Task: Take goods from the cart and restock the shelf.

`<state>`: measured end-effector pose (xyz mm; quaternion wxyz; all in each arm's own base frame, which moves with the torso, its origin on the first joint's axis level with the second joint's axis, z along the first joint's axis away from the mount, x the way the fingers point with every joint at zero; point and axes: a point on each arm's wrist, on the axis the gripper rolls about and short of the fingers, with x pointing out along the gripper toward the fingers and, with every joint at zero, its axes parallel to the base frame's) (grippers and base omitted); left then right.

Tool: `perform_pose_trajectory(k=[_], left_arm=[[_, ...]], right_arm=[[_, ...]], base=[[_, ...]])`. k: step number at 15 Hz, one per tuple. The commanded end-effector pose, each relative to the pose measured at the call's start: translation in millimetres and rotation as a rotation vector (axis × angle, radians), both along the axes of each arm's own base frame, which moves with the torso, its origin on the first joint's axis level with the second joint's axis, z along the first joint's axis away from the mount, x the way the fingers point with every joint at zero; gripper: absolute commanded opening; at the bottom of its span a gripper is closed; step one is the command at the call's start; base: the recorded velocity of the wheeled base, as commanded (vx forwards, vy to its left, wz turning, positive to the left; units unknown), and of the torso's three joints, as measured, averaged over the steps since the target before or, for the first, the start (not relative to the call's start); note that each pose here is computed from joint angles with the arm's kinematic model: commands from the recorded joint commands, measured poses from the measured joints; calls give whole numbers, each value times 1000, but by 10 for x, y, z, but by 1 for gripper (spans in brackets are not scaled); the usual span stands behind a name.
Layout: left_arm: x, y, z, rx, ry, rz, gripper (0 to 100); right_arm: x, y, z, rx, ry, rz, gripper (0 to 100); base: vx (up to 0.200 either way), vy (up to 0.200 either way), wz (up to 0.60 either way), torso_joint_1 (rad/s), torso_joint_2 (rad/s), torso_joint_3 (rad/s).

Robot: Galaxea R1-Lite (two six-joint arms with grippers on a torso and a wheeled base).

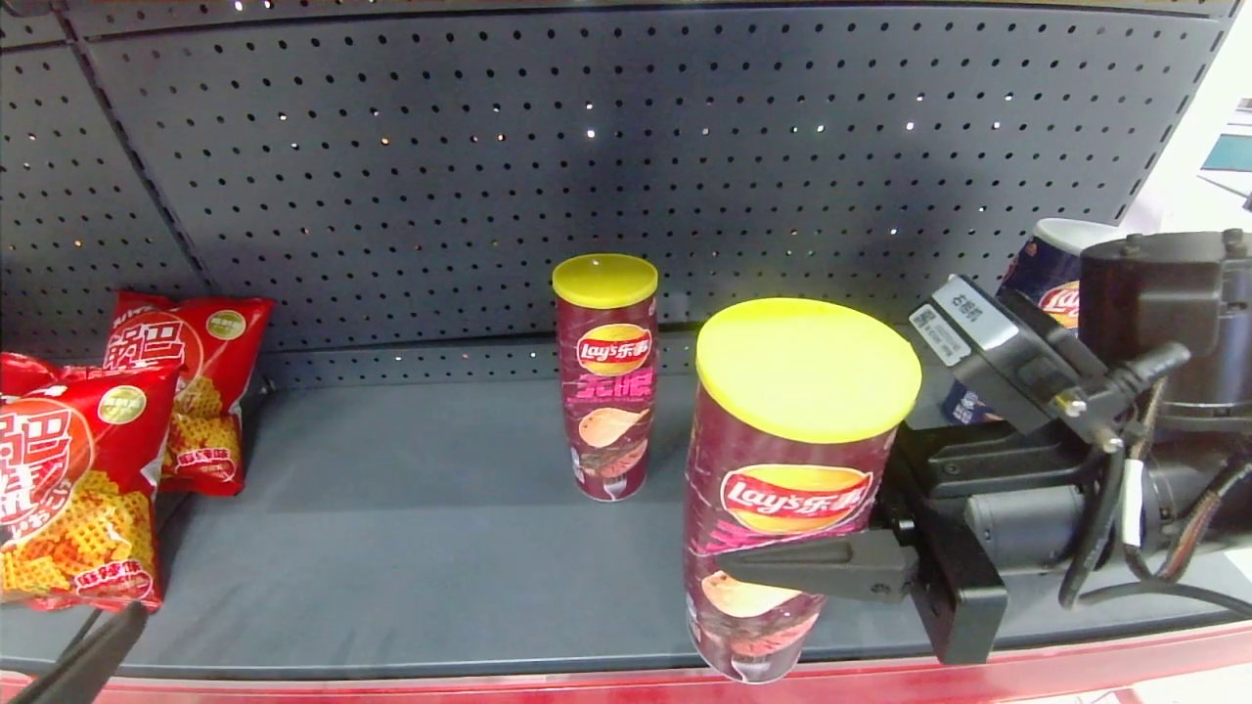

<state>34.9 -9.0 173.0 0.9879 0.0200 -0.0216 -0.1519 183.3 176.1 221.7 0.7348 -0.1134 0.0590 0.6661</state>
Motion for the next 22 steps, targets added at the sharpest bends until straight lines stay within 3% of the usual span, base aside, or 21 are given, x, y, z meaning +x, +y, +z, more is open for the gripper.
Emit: perform_pose_trajectory(k=[1,2,4,6,7,8,9,13,16,18,22], left_arm=[[651,-184,125,27,152,-116,100],[947,-382,69,55,241,-263,100],[1151,-546,-16,80,319,-320,100],[1583,-725,42,98,345,-331,100],[1787,-797,72,129,331,-336,100],[1787,-797,72,129,331,-336,100],[2068,-904,53,159,329,-367,100],[2120,-945,-108,205,354,-491,100],[2288,-989,-165,212,361,-503,100],[2420,-1051,-153,214,333,-517,100],[2403,-1174,-170,221,331,-557,100]], right_arm=[[12,2,20,6,-4,-3,0],[24,7,65,18,-15,-5,0],[25,3,76,22,-15,-8,0],[34,5,91,28,-3,-13,0],[56,-7,103,32,-8,-22,0],[56,-7,103,32,-8,-22,0],[98,-29,128,58,-15,-42,0],[159,-91,158,90,3,-78,0],[181,-105,134,84,12,-87,0],[194,-95,105,78,20,-87,0],[231,-73,58,67,32,-89,0]], base=[[0,0,0,0,0,0],[0,0,0,0,0,0],[0,0,0,0,0,0],[0,0,0,0,0,0],[0,0,0,0,0,0],[0,0,0,0,0,0],[0,0,0,0,0,0],[0,0,0,0,0,0],[0,0,0,0,0,0],[0,0,0,0,0,0],[0,0,0,0,0,0]])
